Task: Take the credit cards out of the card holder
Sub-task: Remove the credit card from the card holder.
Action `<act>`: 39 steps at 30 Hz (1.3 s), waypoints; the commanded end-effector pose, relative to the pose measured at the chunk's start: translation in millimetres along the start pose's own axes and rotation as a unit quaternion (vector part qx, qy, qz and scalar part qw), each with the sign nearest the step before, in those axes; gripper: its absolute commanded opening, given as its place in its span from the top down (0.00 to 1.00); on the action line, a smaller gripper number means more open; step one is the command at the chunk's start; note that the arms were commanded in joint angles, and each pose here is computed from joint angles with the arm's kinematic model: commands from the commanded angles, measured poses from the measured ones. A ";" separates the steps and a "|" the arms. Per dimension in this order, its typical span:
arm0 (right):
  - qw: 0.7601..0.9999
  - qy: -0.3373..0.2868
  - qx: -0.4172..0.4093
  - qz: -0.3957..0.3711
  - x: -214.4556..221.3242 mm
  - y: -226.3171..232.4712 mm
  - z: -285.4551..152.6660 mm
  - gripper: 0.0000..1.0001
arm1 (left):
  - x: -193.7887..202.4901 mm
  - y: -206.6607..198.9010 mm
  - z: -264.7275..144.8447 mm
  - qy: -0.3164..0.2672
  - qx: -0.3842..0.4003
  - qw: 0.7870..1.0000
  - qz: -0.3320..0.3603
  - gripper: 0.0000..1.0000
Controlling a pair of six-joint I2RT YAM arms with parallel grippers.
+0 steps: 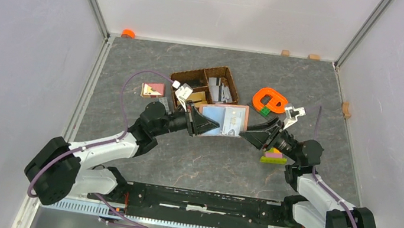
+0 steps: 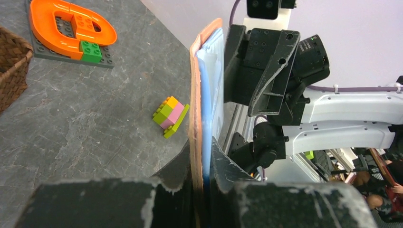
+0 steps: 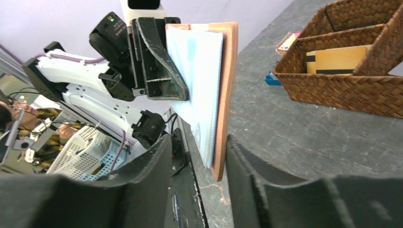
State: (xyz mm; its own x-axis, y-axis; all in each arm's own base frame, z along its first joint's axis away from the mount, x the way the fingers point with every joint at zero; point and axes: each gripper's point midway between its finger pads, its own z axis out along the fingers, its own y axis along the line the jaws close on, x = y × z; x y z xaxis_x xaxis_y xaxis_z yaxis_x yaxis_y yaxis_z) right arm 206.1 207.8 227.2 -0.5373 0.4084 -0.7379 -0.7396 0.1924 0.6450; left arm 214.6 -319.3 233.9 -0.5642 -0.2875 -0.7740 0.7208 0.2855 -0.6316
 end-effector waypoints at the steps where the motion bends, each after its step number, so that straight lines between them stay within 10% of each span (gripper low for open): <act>1: 1.000 -0.006 0.013 -0.026 -3.7 -6.4 0.8 0.47 | -7.2 -16.2 3.2 -0.005 0.041 0.999 0.003 0.98; 12: 1.000 -0.004 0.010 -0.029 -1.2 -5.4 2.5 0.44 | -0.8 -35.4 9.5 0.022 0.107 0.994 -0.019 0.98; 21: 1.000 0.011 -0.003 -0.020 6.7 -2.2 7.5 0.70 | -2.5 -28.3 9.4 0.014 0.085 0.996 -0.020 0.98; 30: 0.999 0.020 0.033 -0.030 7.4 -16.1 8.0 0.54 | -8.7 16.1 3.1 -0.009 -0.042 0.999 -0.027 0.98; 39: 0.996 0.026 0.074 -0.051 6.3 -31.7 6.7 0.87 | -9.6 16.7 1.7 -0.010 -0.044 0.999 -0.030 0.98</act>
State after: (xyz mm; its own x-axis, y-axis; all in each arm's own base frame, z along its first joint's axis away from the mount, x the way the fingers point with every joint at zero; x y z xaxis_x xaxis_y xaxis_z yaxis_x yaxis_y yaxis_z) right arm 220.7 210.6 192.2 -0.5407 0.3373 -0.7706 -0.6973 0.3327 0.6349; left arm 225.4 -314.8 204.3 -0.6637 -0.2852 -0.6915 0.5960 0.3569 -0.7193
